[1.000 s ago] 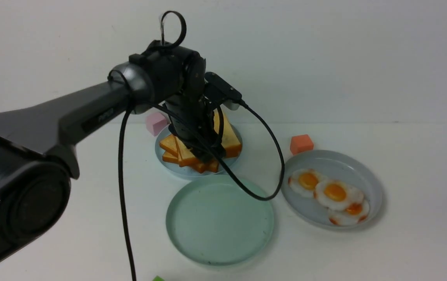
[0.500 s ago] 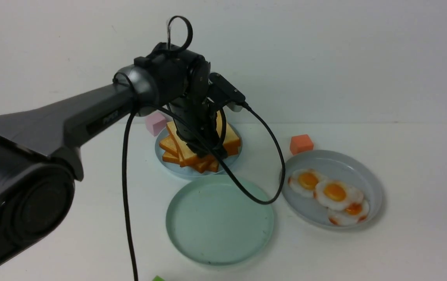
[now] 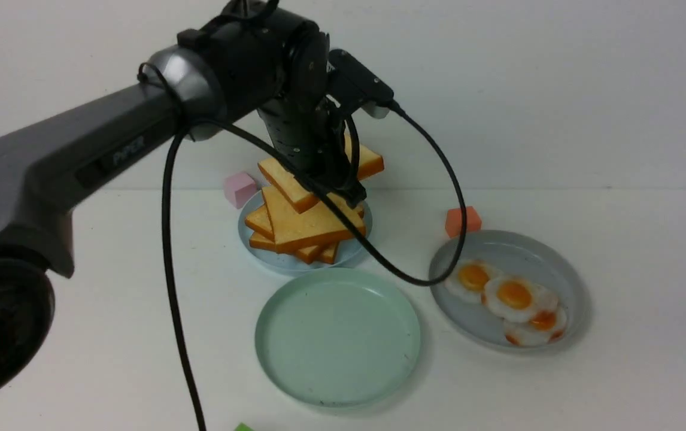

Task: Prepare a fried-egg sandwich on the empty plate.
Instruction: Use the left arm to put a slice of bread into the empty plate in the middle

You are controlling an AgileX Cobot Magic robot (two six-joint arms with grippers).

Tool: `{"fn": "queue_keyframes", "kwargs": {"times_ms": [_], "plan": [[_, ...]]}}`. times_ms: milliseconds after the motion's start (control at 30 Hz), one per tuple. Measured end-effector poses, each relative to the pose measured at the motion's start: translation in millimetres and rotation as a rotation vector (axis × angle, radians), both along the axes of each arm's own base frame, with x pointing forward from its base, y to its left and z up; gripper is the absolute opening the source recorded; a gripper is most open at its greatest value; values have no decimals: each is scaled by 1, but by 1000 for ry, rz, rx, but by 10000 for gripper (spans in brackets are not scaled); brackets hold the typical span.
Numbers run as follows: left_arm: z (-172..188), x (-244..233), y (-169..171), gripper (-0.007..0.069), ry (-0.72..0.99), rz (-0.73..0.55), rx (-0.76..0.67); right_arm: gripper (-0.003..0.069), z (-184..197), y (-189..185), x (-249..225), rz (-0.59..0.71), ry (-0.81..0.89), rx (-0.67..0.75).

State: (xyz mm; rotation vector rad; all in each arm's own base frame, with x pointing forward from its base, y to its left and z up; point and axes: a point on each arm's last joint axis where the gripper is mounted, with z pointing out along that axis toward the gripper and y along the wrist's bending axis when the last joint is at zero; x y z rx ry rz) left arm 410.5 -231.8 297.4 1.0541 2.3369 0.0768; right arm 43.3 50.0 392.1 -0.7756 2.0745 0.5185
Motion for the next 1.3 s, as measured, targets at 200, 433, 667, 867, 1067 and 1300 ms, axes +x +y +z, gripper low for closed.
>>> {"fn": "queue_keyframes", "kwargs": {"times_ms": [200, 433, 667, 867, 1067, 1300], "plan": [[11, -53, -21, 41, 43, -34, 6, 29, -1, -4, 3, -33, -26, -51], [-47, -110, -33, 36, 142, -102, 157, 32, -3, -14, 9, -172, -22, -83], [-79, -116, -23, 36, 134, -112, 193, 32, -1, -25, 5, -267, -54, -78], [-85, -117, -25, 35, 119, -139, 164, 32, 0, -27, 3, -269, -64, -73], [-92, -120, -28, 34, 161, -174, 163, 32, 0, -27, 3, -268, -62, -72], [-112, -116, -31, 115, 184, -189, 200, 33, 0, -24, 1, -248, -43, -46]]}}
